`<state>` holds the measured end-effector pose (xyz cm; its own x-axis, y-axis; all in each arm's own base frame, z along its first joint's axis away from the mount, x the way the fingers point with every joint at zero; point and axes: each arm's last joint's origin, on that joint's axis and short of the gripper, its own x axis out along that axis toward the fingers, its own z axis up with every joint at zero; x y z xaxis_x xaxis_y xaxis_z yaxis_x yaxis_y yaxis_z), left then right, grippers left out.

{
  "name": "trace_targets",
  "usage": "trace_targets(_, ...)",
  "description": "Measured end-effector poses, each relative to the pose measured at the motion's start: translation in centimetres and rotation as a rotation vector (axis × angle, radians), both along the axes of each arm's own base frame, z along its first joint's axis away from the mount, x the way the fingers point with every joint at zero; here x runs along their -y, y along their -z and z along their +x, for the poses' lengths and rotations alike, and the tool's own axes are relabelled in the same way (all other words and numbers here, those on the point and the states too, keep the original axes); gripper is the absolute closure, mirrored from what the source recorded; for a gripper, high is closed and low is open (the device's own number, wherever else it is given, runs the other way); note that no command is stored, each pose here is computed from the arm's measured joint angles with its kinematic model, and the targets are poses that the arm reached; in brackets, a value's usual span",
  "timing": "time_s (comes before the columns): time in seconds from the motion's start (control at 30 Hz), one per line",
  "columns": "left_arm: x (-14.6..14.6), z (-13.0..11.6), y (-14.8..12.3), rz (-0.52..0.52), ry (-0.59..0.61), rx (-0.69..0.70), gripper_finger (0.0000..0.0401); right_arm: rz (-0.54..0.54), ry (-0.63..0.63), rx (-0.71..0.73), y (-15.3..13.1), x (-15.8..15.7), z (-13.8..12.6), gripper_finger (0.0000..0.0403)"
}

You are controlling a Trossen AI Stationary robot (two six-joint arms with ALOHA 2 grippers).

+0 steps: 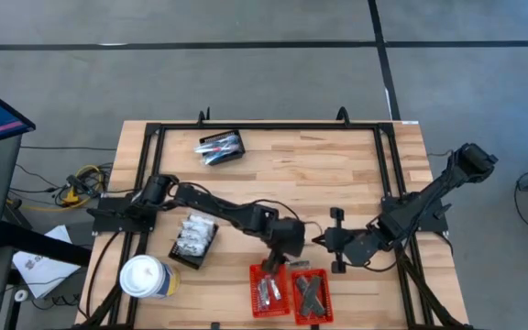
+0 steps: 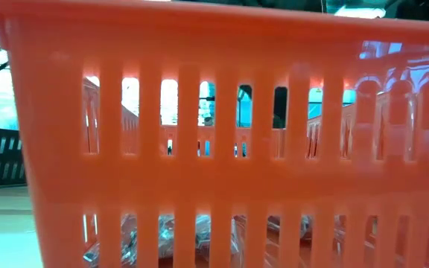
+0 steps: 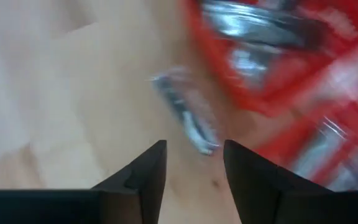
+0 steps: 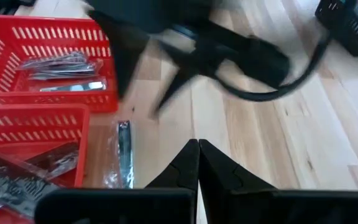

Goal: Pick & Place Travel size toiletries
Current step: Put the nail cutter into the left red bin

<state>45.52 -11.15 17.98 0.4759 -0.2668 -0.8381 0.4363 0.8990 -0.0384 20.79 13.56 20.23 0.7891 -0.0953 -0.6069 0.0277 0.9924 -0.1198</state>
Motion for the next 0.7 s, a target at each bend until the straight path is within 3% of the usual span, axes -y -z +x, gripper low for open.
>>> trace_targets(0.23,0.2,-0.1,-0.4,0.045,0.260,0.048,0.0261,-0.015,-0.003,0.013,-0.1,0.3,0.3,0.0403)
trace_targets(0.43,0.2,0.5,-0.8,0.161,0.284,0.152,0.0264,-0.021,0.008,0.011,-0.1,0.7,0.6,0.0403)
trace_targets(0.57,0.3,1.0,-0.4,0.214,0.363,0.208,0.0266,-0.024,0.016,0.009,-0.1,0.9,0.7,0.0403)
trace_targets(0.7,-0.4,1.1,0.0,0.256,0.448,0.222,0.0321,-0.027,0.002,0.001,-0.1,0.6,0.5,0.0403)
